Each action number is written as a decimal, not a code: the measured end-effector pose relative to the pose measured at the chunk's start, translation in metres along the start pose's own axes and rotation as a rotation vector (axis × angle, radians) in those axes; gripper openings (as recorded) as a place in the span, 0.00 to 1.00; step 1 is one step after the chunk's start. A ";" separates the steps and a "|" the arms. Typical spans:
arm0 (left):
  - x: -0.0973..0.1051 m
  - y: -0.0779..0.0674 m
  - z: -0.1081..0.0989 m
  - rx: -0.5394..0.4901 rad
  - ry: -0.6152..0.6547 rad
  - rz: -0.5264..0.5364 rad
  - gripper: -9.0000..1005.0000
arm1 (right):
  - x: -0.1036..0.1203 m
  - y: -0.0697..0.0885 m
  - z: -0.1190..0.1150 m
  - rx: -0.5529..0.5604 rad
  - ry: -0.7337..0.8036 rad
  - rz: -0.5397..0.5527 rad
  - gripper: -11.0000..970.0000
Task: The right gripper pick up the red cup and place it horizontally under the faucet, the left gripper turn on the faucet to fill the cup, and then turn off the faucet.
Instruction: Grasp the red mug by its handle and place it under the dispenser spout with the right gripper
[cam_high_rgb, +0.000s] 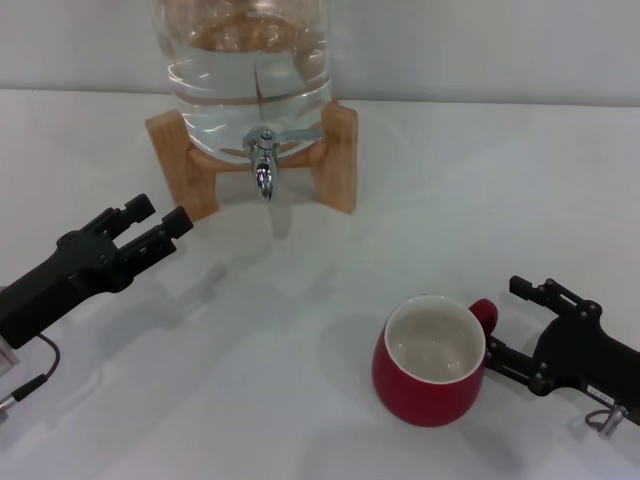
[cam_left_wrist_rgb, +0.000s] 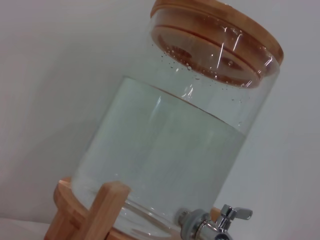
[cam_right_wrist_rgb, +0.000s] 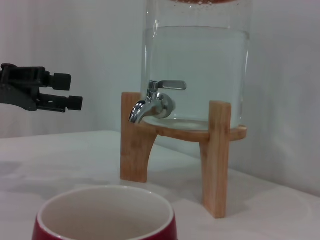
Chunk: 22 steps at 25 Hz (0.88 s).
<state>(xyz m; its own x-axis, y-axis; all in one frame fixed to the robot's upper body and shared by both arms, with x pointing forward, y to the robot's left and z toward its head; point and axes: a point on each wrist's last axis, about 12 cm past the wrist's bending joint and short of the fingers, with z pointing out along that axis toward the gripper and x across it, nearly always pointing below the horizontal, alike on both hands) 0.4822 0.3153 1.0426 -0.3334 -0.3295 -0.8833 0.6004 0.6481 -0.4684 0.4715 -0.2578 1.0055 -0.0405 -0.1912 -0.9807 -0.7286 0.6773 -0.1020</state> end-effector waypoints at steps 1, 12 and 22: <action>0.000 0.000 0.000 0.000 0.000 0.000 0.84 | 0.000 0.000 0.001 -0.001 0.000 0.001 0.79; 0.001 0.000 0.000 0.000 0.000 -0.004 0.84 | -0.002 0.004 0.006 -0.027 -0.002 0.001 0.79; 0.003 -0.001 -0.001 -0.001 0.005 -0.010 0.84 | -0.004 0.005 0.009 -0.034 -0.011 0.004 0.79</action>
<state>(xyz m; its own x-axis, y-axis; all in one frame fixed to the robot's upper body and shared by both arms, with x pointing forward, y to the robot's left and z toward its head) 0.4798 0.3141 1.0401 -0.3432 -0.3330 -0.8783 0.5961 0.6454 -0.4776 0.4741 -0.2470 1.0074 -0.0363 -0.1806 -0.9829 -0.7513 0.6535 -0.0924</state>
